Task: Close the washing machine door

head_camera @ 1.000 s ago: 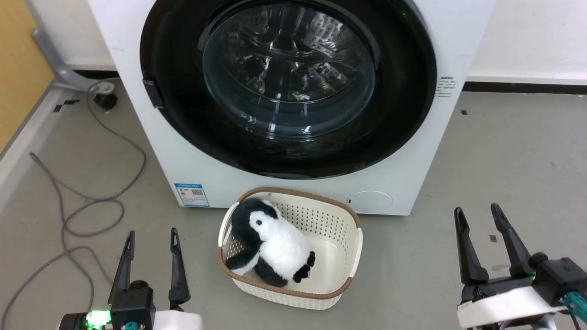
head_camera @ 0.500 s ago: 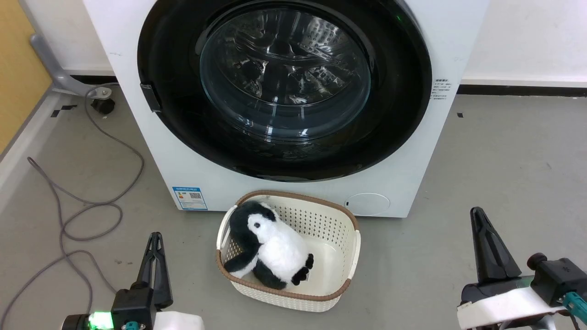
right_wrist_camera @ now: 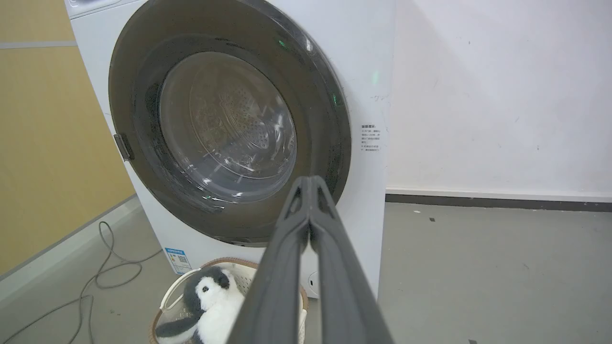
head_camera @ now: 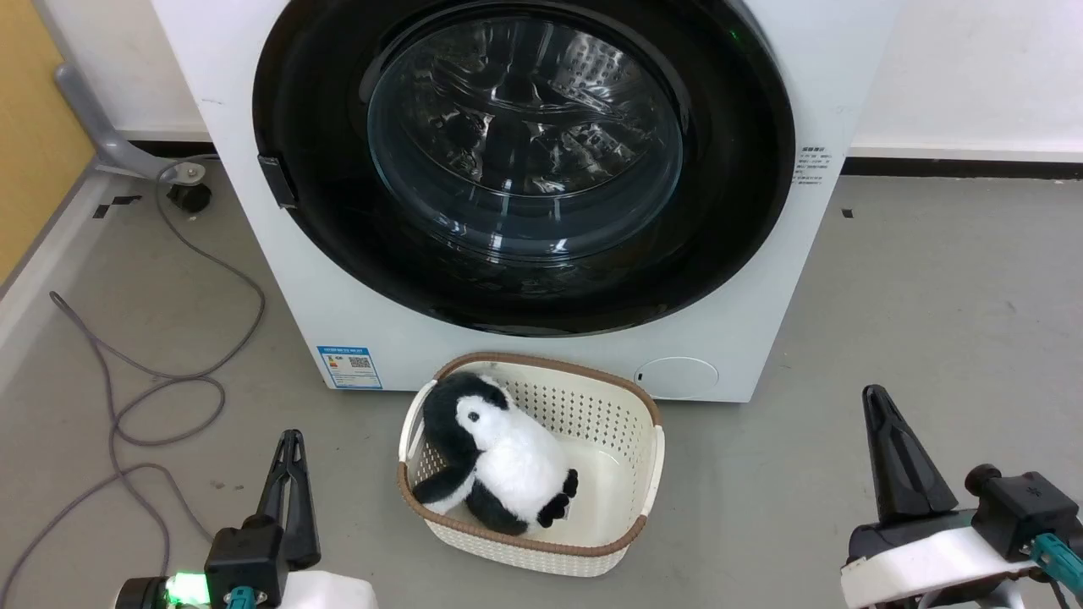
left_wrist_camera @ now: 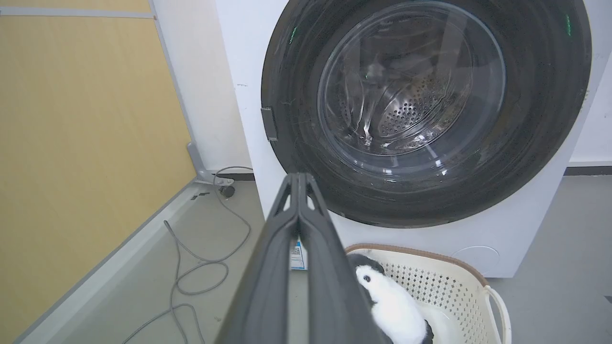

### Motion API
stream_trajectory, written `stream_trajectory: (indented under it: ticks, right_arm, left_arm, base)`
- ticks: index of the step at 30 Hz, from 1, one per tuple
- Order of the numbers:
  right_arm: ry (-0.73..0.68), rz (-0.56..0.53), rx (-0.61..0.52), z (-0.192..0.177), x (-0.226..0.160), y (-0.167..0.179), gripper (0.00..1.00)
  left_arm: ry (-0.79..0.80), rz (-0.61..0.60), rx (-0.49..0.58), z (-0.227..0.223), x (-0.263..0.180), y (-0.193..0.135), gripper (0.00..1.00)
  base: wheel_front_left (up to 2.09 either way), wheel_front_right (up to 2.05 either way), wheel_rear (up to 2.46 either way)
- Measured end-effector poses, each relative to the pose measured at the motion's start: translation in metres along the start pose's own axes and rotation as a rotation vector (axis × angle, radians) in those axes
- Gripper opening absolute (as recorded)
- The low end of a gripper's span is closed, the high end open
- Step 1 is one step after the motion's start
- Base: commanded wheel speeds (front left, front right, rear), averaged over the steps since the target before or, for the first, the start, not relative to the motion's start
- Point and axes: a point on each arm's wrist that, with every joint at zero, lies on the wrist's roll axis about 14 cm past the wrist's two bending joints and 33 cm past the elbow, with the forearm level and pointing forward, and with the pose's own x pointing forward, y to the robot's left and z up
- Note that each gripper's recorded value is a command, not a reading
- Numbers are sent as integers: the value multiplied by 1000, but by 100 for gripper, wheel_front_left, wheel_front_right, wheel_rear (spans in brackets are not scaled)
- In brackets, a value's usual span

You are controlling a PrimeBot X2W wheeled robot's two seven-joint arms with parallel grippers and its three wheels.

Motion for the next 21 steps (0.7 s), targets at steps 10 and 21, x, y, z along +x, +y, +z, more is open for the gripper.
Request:
stream_trajectory:
  ticks: [10, 21]
  right_arm:
    - [21, 4, -10, -2, 0, 1, 0]
    - [39, 8, -23, -3, 0, 2, 0]
  left_arm:
    - [18, -12, -7, -2, 1, -2, 0]
    - [34, -26, -16, -3, 2, -3, 0]
  base:
    - [0, 0, 0]
    - [0, 0, 0]
